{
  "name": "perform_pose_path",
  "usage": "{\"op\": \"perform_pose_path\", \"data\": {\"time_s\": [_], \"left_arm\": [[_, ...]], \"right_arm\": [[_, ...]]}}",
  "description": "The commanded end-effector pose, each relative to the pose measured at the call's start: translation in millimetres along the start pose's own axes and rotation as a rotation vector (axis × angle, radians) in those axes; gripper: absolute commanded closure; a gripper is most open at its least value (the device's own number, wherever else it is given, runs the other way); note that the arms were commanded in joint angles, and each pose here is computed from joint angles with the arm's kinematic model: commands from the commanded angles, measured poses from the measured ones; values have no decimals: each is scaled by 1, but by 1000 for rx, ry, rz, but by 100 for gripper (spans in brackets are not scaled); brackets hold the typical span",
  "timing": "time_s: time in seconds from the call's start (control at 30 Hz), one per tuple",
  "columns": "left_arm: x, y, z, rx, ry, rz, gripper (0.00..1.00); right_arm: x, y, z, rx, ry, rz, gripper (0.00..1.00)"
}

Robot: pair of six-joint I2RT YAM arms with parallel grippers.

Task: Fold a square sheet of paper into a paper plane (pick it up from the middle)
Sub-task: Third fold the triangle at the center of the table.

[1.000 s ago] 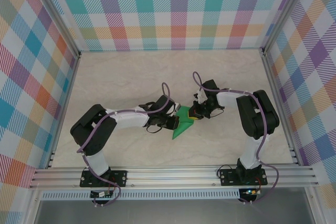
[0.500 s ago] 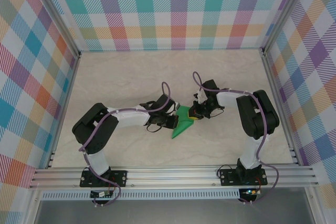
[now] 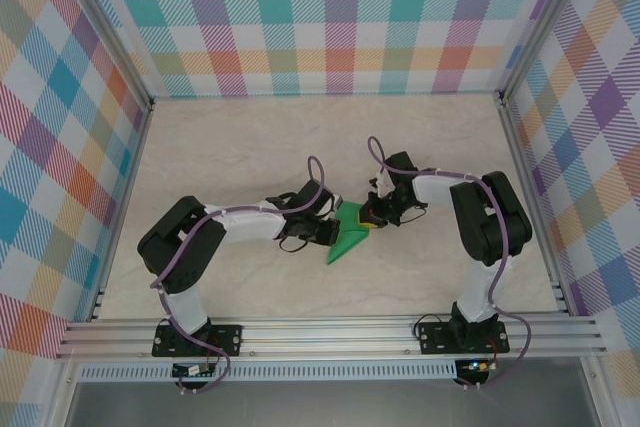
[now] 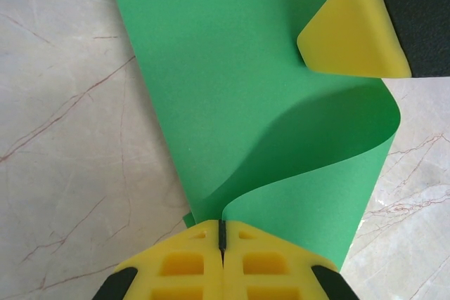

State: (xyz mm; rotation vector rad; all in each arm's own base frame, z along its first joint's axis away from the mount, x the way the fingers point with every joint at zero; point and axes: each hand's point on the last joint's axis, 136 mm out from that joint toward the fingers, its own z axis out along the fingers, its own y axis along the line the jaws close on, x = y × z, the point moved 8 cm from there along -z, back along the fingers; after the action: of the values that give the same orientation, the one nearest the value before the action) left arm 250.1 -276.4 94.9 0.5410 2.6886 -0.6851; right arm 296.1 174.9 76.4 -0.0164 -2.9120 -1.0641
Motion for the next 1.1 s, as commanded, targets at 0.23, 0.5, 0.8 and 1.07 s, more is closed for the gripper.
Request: {"op": "perform_pose_path", "data": {"time_s": [0.23,0.5,0.8,1.07], "left_arm": [[13,16,7,-54,53,-44,100],[13,14,12,-21,53,-33,99],[17,16,12,-25,63,-29,100],[19,15,15,-9,69,-25,100]], "right_arm": [[-1,-9,6,65,2,35,95],[-1,-6,4,50,-4,34,95],[9,25,-50,40,-194,8,92],[65,32,-45,-164,-248,26,97]]}}
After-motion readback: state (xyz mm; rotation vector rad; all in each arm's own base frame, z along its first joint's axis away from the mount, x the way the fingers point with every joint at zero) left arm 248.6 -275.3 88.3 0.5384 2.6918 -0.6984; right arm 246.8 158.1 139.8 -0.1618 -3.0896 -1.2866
